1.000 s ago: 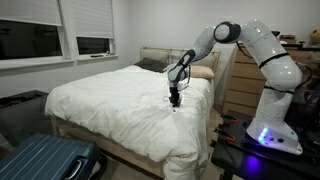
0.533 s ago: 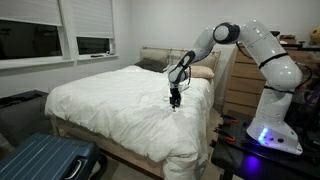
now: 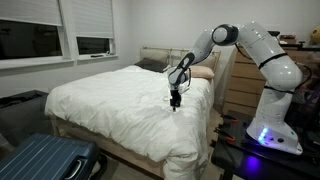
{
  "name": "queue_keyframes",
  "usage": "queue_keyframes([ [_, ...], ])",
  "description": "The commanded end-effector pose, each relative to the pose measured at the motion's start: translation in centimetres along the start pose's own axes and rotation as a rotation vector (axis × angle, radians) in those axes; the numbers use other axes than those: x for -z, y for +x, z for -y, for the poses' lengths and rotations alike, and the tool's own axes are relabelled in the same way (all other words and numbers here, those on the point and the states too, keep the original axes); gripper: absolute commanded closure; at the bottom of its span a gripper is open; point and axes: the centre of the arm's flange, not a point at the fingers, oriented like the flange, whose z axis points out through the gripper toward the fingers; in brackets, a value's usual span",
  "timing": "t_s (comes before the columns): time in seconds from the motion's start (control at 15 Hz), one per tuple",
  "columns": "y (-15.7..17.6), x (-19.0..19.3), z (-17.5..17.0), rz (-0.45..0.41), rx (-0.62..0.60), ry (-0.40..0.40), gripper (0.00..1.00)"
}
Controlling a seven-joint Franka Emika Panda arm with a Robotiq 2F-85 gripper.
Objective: Take the objects from the bed and put them in the bottle
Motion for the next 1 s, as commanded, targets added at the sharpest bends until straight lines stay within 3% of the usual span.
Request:
queue_keyframes([
  [0.0,0.3,0.1,-0.4,0.015,-0.018,-0.001,0.06],
  [0.2,0.5,-0.3,-0.9,0.003,-0.033,-0.010,0.05],
  [0.33,0.6,-0.4,-1.3,0.004,-0.037,-0.013,0.30],
  [0.47,0.8,-0.5,-1.4,0.004,-0.039,-0.014,0.39],
  [0.67,1.1,-0.8,-1.4,0.005,-0.036,-0.017,0.64],
  [0.93,1.8,-1.1,-1.4,0.006,-0.033,-0.024,0.90],
])
